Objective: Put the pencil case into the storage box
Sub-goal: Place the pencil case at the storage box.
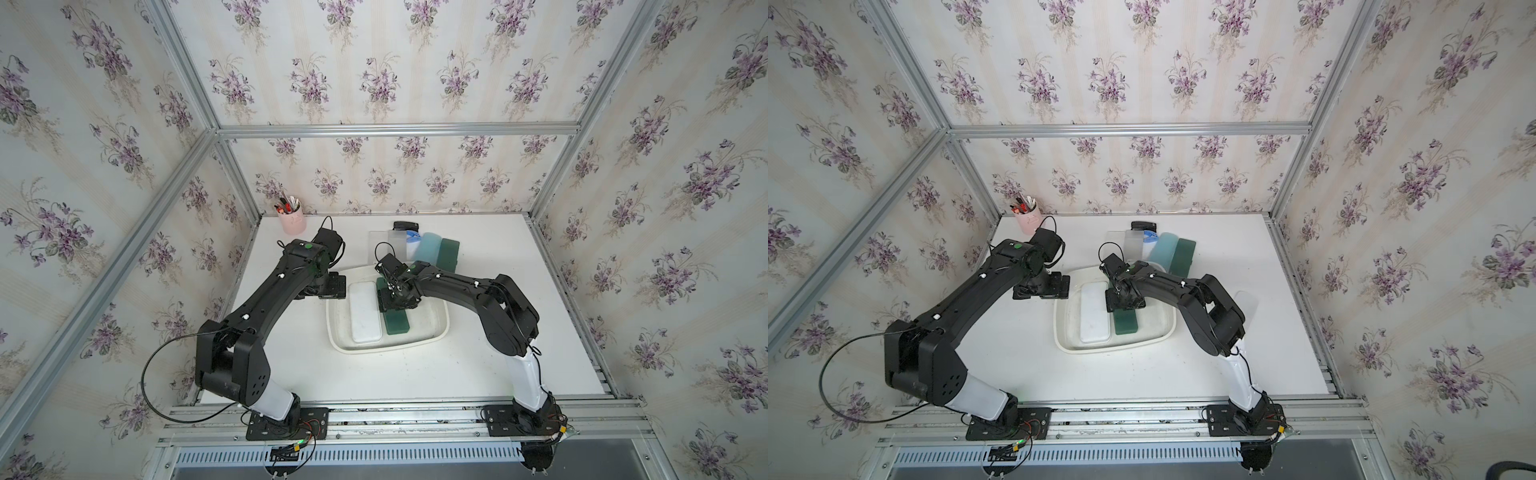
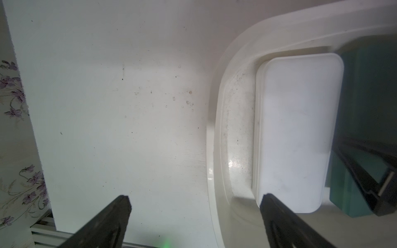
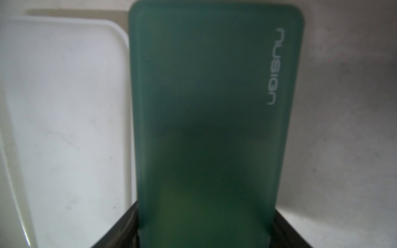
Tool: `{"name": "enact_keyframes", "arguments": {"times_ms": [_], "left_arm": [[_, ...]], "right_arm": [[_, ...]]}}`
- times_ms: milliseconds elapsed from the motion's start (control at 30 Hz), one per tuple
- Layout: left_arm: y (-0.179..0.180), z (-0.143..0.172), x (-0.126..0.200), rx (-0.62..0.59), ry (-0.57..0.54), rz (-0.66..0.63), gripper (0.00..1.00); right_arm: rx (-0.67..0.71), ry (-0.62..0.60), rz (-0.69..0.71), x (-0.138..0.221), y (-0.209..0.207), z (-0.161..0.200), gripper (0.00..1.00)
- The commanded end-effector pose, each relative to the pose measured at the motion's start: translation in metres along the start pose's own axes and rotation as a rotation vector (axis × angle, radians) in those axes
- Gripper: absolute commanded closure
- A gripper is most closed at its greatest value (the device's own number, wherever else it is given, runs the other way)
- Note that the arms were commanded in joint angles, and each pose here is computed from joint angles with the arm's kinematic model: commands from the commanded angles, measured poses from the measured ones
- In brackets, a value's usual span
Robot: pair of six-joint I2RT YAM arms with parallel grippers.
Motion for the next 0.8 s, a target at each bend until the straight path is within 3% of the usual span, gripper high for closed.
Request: {"name": "enact_keyframes", "arguments": {"times_ms": [0,400,567,767], "left_arm": [[0.006,0.011,0.001,0.039,0.049,0.016,0.0],[0.017,0.021,-0.007,0.087,0.042,0.05,0.0],[0.018,0.02,-0.008,0.081,0.037,0.05,0.0],[0.018,0.019,-0.011,0.071,0.028,0.056,0.0]], "right_arm": [[0.044,-0.027,-0.029,-0.001,0.011,-0.006,0.47],[0.046,-0.059,-0.151,0.003,0.059,-0.01,0.29],[0.007,-0.075,-0.151,0.012,0.061,-0.012,0.19],[-0.015,-0.087,-0.176,0.026,0.062,-0.01,0.14]]}}
Point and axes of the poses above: each gripper's point midway between its finger pads, its own x axis back along the fingers, its own y axis along the line the jaws close on, z = x × y, the point moved 6 cm from there along x, back along the fingers, and after that the axes turned 9 degrees about x, right-handed, at the moved point
